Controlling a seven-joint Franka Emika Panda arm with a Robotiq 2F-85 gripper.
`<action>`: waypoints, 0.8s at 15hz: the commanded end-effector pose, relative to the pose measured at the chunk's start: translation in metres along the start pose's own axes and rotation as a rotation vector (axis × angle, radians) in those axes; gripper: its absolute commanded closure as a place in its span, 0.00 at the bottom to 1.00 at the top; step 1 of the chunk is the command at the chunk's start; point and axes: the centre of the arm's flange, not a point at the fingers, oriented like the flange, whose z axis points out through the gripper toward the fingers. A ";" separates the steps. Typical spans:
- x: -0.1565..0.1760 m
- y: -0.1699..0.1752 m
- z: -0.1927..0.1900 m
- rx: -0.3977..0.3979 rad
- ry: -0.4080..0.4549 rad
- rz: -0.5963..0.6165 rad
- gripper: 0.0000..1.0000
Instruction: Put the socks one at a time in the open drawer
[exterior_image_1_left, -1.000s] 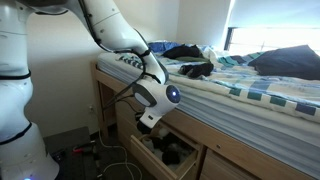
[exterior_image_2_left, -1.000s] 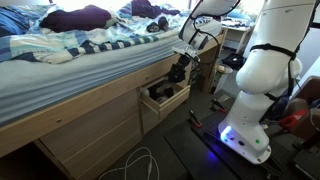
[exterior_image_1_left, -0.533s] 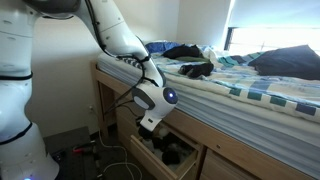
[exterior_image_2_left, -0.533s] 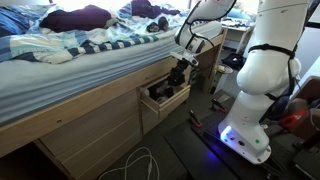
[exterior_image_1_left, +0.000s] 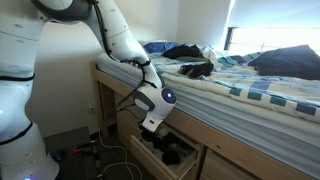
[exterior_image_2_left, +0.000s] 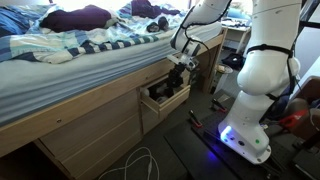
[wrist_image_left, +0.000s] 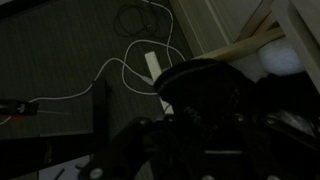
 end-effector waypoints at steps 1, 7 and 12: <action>0.000 -0.010 0.011 0.028 0.010 0.021 0.93; 0.007 -0.018 0.019 0.063 0.052 0.029 0.93; 0.009 -0.023 0.024 0.074 0.056 0.036 0.93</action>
